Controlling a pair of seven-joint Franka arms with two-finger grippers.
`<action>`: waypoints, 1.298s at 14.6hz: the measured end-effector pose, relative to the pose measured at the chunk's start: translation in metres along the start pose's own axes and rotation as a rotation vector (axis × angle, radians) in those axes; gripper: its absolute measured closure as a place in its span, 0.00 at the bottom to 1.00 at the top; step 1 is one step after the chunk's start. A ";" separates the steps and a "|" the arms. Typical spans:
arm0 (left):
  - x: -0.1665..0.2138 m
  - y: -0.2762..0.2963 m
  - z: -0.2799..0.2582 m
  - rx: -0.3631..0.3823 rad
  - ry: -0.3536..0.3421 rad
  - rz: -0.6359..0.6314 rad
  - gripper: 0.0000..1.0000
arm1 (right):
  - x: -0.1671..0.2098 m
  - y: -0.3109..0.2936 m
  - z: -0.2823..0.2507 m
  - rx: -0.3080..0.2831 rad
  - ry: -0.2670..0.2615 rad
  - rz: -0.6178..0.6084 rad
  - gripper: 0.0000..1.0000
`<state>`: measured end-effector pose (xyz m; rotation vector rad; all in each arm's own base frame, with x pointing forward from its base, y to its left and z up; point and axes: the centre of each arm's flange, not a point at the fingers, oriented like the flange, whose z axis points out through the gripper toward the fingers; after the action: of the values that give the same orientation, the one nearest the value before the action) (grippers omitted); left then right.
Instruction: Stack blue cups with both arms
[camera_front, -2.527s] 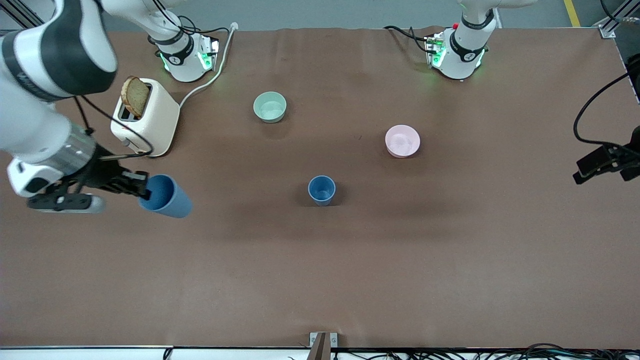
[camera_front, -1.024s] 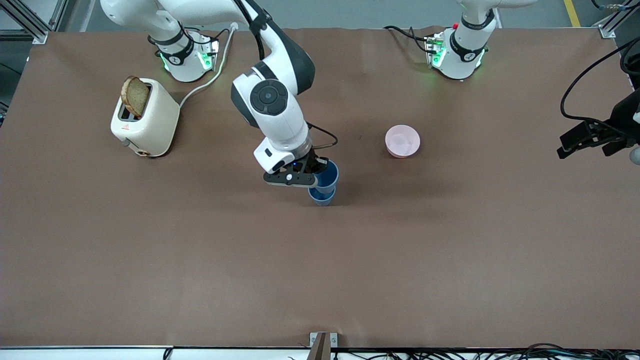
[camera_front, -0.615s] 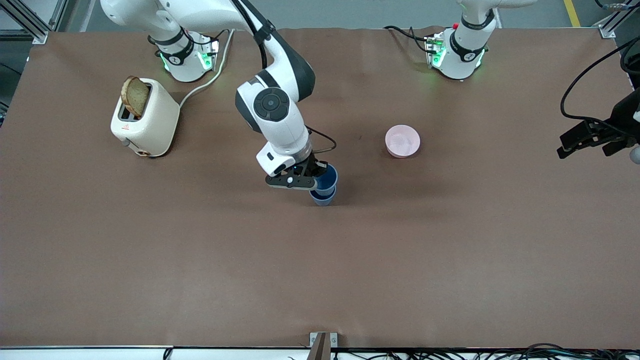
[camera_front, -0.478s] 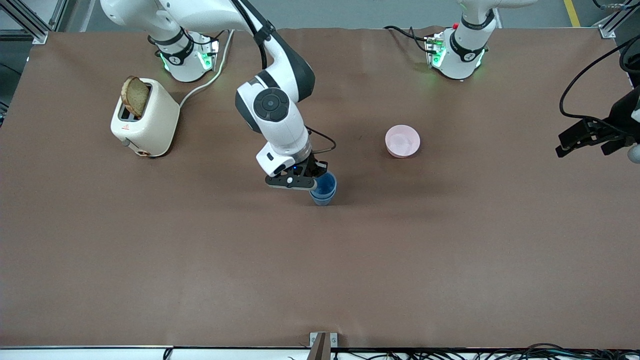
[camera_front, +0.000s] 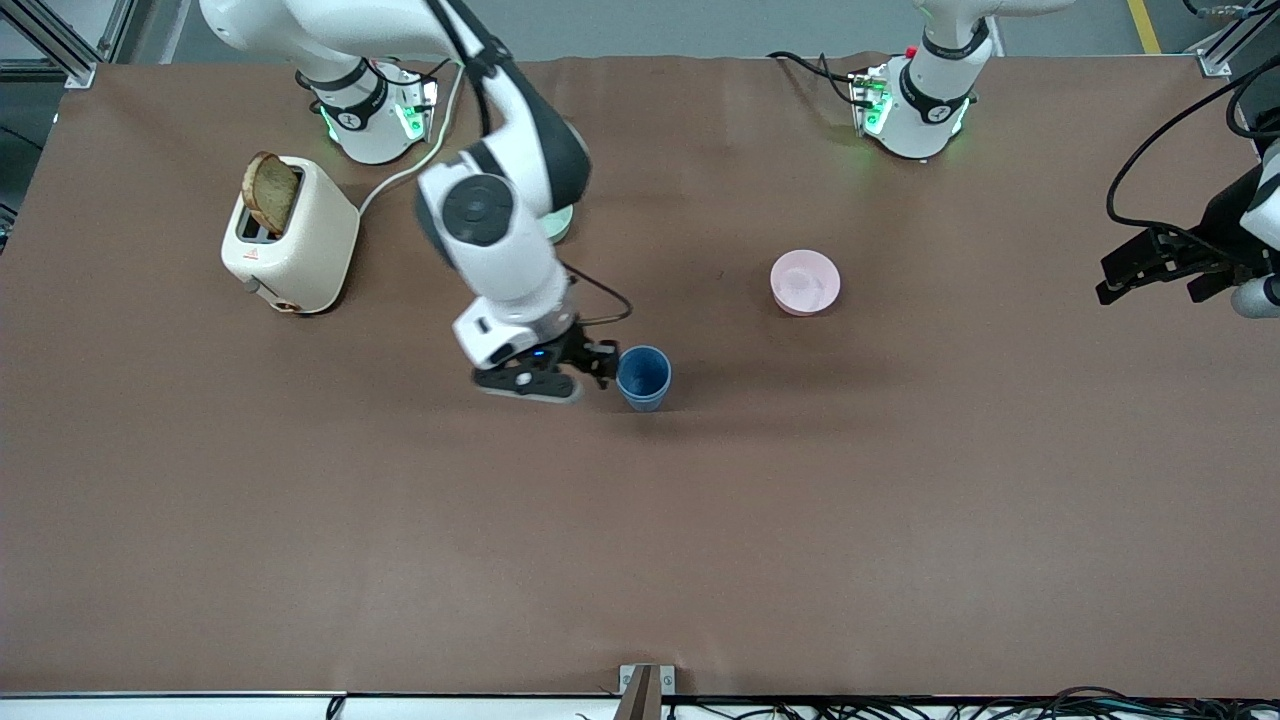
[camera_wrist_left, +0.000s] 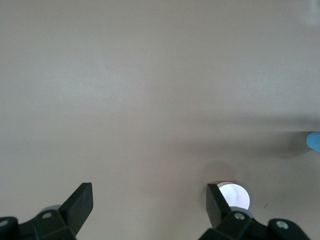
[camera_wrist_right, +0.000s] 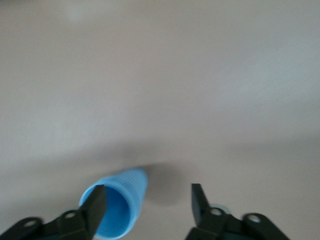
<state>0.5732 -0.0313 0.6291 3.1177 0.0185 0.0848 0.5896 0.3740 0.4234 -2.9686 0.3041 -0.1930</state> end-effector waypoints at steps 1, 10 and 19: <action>0.000 0.001 -0.001 0.000 0.001 0.002 0.00 | 0.022 0.027 -0.027 -0.002 0.007 -0.002 0.09; 0.000 0.000 -0.002 -0.001 0.006 0.001 0.00 | 0.131 0.318 -0.179 -0.108 0.022 0.047 0.00; 0.000 0.002 -0.002 -0.001 0.008 0.004 0.00 | 0.084 0.403 -0.303 -0.110 -0.145 -0.028 0.00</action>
<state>0.5733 -0.0335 0.6310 3.1166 0.0123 0.0973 0.5510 -0.0755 0.6640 -3.0758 0.2626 0.0373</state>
